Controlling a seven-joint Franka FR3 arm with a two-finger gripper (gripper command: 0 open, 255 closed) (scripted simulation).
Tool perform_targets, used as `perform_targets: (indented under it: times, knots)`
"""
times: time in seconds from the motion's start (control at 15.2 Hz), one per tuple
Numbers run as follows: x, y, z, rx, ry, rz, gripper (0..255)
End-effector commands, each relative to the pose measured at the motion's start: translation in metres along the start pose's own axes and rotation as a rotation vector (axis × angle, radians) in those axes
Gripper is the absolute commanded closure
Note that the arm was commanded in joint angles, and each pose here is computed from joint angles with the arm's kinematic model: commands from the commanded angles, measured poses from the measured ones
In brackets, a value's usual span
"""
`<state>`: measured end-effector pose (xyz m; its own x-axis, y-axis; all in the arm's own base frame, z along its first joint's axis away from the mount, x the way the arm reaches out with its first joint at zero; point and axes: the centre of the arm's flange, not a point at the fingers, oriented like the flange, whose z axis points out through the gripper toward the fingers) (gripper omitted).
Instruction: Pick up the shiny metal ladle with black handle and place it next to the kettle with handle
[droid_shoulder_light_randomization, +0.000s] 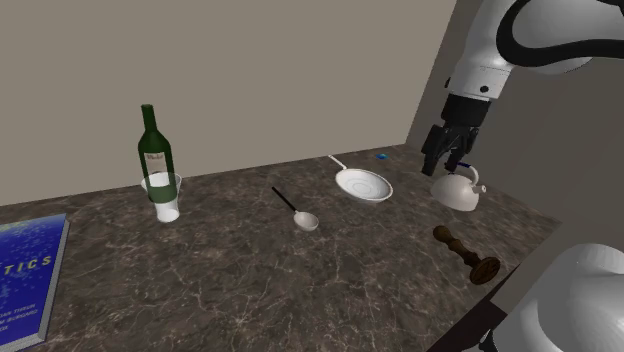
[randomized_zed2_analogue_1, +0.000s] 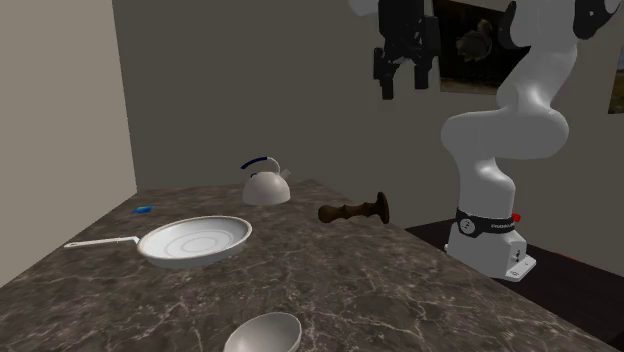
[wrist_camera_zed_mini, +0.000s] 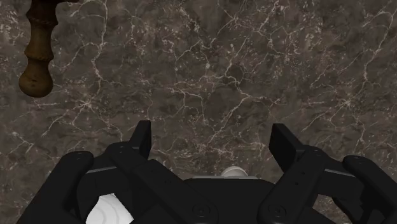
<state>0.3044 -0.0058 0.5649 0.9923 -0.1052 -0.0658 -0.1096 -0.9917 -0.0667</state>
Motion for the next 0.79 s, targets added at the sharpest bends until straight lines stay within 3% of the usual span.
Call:
perform_targets:
  times: [0.0,0.73]
  knots:
    - [0.0,0.0,0.0,0.0,0.0,0.0,0]
    - [0.103,-0.028,0.089,0.008,0.051,-0.002,0]
